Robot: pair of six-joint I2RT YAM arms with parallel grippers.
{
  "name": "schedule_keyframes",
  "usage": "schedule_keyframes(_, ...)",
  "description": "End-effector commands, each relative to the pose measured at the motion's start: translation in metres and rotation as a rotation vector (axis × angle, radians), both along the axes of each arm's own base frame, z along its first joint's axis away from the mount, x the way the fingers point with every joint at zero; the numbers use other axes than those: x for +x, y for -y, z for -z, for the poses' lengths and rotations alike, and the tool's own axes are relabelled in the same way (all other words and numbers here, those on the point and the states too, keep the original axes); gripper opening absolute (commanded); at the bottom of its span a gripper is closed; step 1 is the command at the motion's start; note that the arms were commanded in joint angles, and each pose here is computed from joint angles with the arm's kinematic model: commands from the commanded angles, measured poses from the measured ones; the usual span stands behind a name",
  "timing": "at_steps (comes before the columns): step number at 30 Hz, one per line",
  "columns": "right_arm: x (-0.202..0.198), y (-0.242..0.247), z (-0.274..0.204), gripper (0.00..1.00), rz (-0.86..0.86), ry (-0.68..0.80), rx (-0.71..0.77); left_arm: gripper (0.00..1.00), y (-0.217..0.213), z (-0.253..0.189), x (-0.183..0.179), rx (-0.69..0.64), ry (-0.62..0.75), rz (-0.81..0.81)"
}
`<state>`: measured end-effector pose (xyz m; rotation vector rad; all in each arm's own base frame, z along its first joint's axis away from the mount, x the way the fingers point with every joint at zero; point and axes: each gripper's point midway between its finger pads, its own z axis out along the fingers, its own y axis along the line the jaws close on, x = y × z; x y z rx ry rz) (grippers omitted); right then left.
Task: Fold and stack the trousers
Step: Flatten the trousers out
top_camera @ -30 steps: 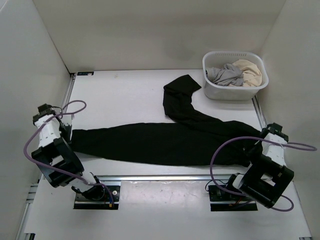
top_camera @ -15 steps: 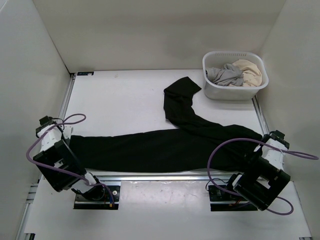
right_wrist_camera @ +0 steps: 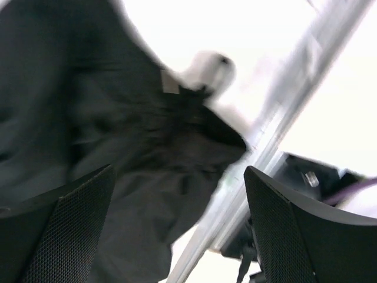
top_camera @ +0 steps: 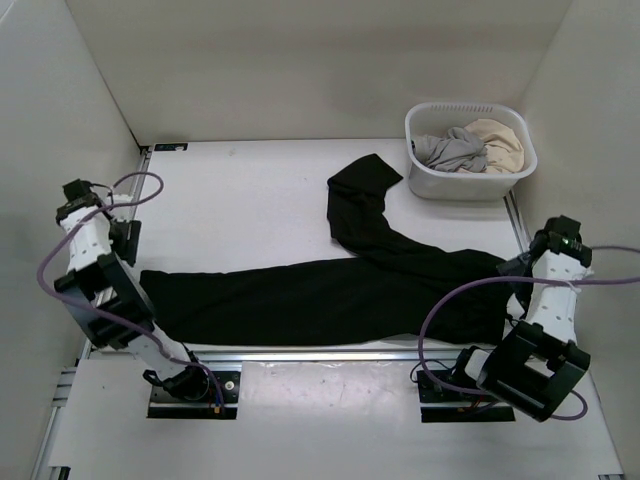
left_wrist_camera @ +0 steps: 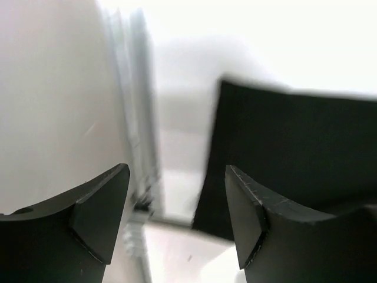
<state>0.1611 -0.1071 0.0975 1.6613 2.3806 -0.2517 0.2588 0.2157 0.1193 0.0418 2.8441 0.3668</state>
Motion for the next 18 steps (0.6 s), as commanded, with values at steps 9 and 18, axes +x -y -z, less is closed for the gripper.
schedule_keyframes(9, -0.002, -0.038, 0.045, 0.95, -0.101, -0.042, 0.098, 0.72, 0.044, 0.105, 0.008, -0.115, -0.149, 0.068)
schedule_keyframes(18, -0.018, -0.029, 0.077, 0.95, -0.065, -0.17, 0.069, 0.68, 0.01, 0.084, 0.052, 0.001, 0.002, -0.126)
